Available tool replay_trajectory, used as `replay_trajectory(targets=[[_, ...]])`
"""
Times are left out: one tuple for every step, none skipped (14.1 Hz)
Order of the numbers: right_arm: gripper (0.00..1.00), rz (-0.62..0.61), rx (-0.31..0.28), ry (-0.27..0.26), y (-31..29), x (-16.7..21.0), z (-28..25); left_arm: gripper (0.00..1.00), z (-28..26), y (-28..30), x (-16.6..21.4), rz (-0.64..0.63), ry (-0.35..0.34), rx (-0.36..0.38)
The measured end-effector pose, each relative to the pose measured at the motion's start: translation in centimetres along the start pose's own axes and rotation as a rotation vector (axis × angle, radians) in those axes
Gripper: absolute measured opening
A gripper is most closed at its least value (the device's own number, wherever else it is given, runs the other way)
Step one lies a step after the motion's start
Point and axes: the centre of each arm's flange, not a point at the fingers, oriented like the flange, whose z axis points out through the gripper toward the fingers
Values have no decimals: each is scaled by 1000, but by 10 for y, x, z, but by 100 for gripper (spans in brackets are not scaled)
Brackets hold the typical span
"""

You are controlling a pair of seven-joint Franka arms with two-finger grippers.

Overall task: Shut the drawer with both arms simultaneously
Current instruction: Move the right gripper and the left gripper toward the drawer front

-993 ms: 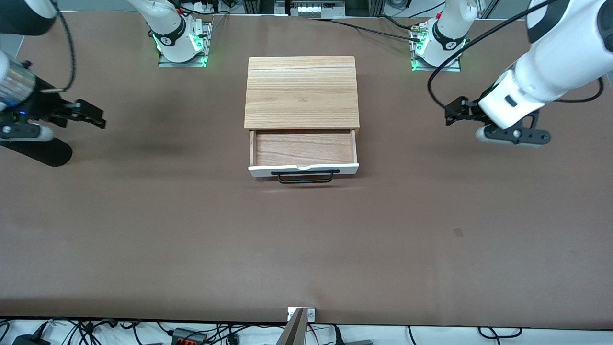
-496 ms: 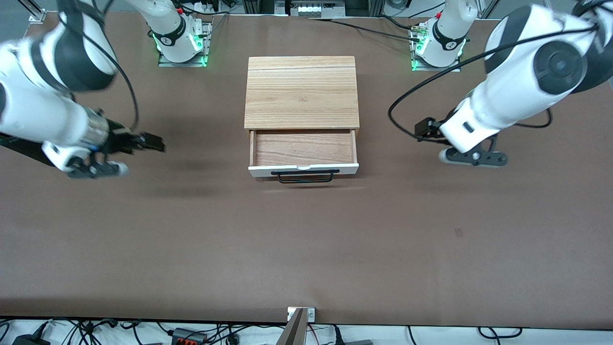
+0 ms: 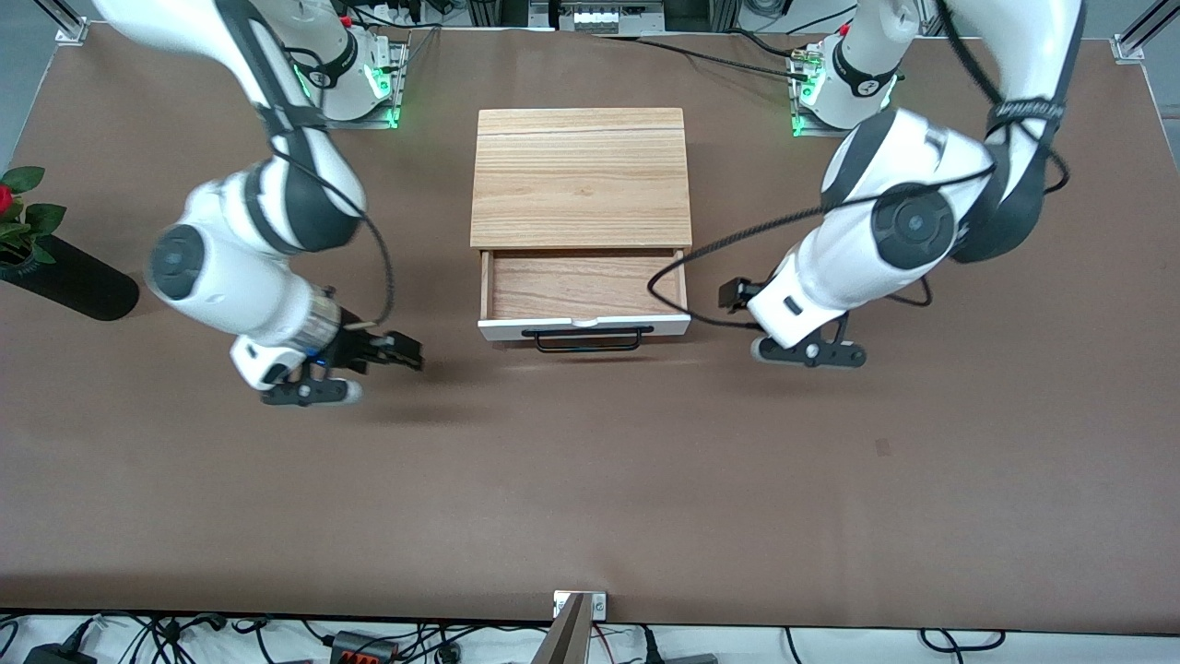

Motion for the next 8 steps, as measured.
replay_trajectory(targets=[[100, 10, 4, 14, -11, -2, 11, 100, 8, 4, 5, 3, 11, -7], [100, 13, 7, 22, -20, -4, 20, 100, 15, 7, 10, 6, 24, -14], [100, 7, 10, 28, -29, -7, 27, 100, 22, 11, 14, 9, 38, -21], [100, -4, 12, 32, -36, -9, 33, 100, 28, 17, 17, 16, 55, -29], [100, -15, 13, 31, -43, -13, 38, 100, 34, 24, 20, 24, 74, -38], [100, -27, 14, 26, -51, -16, 41, 100, 42, 31, 21, 32, 83, -43], [100, -37, 14, 22, -57, -20, 43, 100, 51, 36, 22, 36, 81, -44], [100, -44, 14, 17, -61, -23, 46, 100, 58, 37, 23, 38, 75, -44]])
